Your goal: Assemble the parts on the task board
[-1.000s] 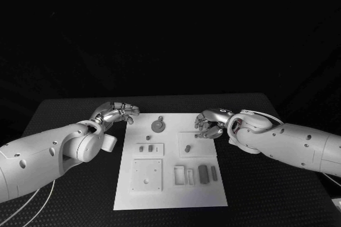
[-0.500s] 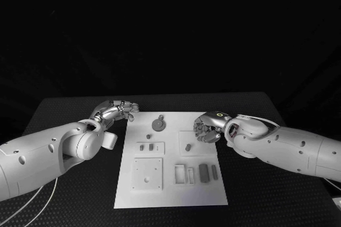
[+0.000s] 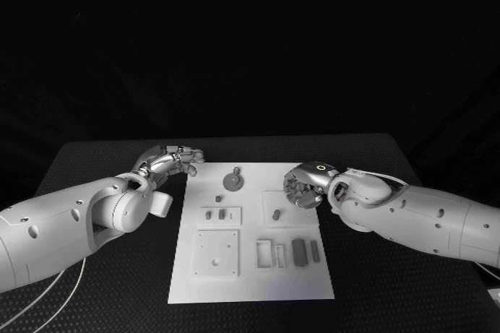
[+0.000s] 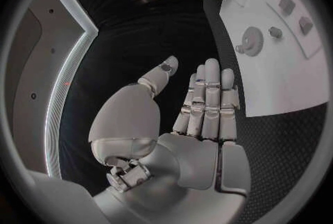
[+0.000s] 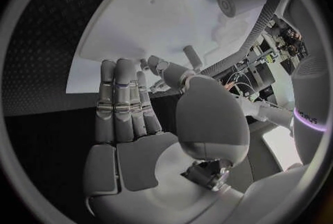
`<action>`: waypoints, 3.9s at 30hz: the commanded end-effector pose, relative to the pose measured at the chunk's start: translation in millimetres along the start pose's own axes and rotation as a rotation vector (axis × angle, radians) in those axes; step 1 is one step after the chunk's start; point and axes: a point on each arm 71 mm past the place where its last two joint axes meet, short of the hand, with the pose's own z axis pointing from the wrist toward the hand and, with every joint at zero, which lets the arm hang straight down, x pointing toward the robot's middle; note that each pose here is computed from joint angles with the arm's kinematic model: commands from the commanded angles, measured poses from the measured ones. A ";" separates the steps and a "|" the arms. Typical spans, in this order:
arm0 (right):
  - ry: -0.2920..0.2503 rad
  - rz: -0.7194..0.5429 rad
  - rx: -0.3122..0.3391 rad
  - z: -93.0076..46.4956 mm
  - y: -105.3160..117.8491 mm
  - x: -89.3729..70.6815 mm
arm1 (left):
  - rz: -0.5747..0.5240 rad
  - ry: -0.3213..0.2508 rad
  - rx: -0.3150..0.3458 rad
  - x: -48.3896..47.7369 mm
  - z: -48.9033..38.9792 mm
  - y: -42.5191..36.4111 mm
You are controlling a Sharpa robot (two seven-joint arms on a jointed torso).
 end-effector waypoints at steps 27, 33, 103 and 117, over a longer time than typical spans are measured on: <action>0.039 -0.183 -0.006 1.2 16.0 24.6 | -0.013 0.014 0.003 -0.4 0.9 -0.8; 0.033 -0.193 -0.008 1.3 17.4 24.1 | -0.012 0.012 0.003 -0.7 1.1 -0.8; -0.070 0.035 -0.327 11.6 142.2 0.7 | -0.002 -0.049 0.012 -10.0 16.0 -1.8; -0.020 0.029 -0.382 10.5 167.8 29.7 | -0.003 -0.041 0.016 -5.5 19.5 -3.5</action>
